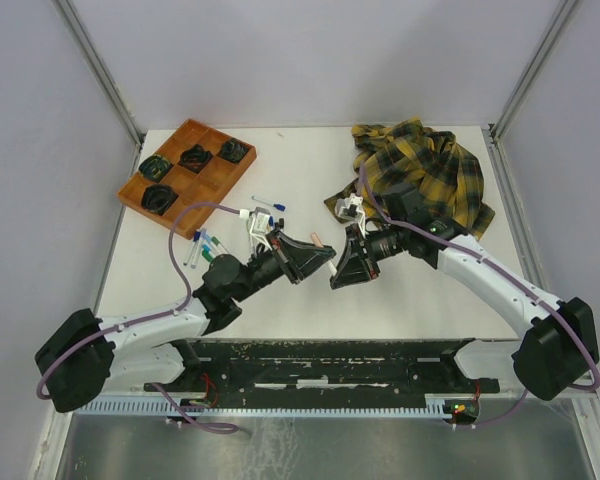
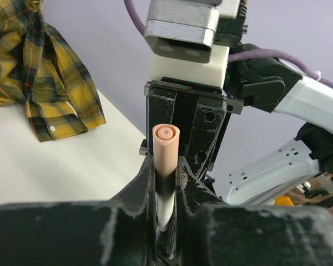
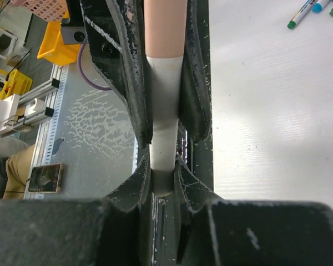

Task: Open the pen caps
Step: Open the pen cap from the pen, then place the pen at the center of the board, then place the pen cap at the center of the board, then pick up the pen from the center of the board.

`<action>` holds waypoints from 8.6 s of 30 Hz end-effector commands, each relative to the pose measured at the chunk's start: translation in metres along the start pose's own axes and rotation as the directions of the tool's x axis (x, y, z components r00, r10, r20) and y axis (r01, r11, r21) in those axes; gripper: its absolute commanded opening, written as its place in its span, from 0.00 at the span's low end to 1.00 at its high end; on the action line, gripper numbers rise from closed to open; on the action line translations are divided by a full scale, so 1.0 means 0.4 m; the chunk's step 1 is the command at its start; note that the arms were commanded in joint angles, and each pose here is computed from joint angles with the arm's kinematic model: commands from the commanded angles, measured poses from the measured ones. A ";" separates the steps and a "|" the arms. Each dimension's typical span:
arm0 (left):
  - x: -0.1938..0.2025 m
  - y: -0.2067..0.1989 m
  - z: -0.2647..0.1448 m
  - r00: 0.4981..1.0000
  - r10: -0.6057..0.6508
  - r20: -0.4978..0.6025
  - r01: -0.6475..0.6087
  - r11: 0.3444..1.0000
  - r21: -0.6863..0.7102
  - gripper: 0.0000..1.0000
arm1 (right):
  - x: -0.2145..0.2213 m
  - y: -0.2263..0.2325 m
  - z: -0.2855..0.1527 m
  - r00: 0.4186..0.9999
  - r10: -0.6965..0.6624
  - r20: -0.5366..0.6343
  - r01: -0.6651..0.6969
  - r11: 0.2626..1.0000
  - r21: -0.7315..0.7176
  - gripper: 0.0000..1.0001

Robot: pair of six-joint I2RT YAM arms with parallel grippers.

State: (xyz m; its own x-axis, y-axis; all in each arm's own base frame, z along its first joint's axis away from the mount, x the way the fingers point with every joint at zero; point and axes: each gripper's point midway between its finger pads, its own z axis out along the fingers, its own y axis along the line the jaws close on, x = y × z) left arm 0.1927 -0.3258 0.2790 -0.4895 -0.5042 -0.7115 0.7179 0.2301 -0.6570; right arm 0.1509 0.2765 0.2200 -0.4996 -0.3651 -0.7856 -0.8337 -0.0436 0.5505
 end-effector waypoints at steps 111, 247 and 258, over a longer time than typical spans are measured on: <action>-0.162 0.618 -0.024 0.979 -0.149 0.136 0.202 0.713 -0.672 0.03 | -0.001 -0.226 -0.088 0.989 -0.059 -0.134 0.124 0.822 0.556 0.00; -0.211 0.970 -0.089 0.991 -0.069 -0.111 -0.111 -0.006 -0.994 0.56 | -0.080 -0.199 -0.173 0.998 0.004 -0.070 0.031 0.868 0.496 0.67; -0.162 1.037 -0.080 0.977 -0.138 -0.162 -0.170 -0.053 -0.984 0.48 | -0.076 -0.201 -0.171 0.998 0.012 -0.068 0.023 0.869 0.494 0.66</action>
State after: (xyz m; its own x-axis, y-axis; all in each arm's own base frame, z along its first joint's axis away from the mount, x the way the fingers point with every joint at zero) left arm 0.5025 -0.1774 0.0404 -0.6805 -0.3623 -0.6369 -0.3970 0.9129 -0.0951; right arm 0.2488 0.2237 0.2039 -0.5456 -0.4476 -0.7086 -0.8233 0.4441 0.3534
